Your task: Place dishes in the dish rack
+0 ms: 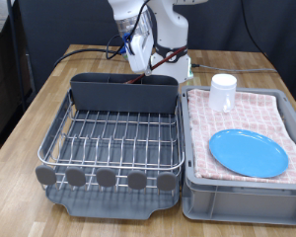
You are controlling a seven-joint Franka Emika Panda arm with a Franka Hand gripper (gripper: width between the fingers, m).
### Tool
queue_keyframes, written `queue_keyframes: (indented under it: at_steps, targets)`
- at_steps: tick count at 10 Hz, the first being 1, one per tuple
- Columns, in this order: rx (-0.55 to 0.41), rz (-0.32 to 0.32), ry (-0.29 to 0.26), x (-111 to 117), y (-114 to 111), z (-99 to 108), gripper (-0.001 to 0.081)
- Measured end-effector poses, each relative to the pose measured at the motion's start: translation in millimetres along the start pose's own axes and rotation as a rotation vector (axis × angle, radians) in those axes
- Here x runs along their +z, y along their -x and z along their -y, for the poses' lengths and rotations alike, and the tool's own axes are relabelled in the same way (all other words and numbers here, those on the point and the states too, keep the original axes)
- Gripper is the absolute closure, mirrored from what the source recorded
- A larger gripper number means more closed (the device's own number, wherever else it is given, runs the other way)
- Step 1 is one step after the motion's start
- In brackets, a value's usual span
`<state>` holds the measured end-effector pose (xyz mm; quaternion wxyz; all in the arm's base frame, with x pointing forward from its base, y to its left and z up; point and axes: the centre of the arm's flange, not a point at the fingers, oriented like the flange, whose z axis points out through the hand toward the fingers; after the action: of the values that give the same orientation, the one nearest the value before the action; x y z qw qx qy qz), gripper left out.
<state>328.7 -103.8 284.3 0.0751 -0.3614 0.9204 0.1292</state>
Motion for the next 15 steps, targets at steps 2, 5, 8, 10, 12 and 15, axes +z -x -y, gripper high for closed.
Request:
queue_keyframes:
  at_steps: [2,5,8,10,12,15]
  targets:
    - [0.01,-0.009,-0.016,6,-3,5,0.0721]
    - [0.017,-0.034,-0.025,8,-7,7,0.0603]
    - [0.012,-0.127,-0.07,3,-2,4,0.027]
    - [-0.004,-0.237,-0.144,-12,15,-6,0.0093]
    - [-0.036,-0.315,-0.227,-34,40,-22,0.0023]
    - [-0.084,-0.38,-0.285,-63,75,-48,0.0004]
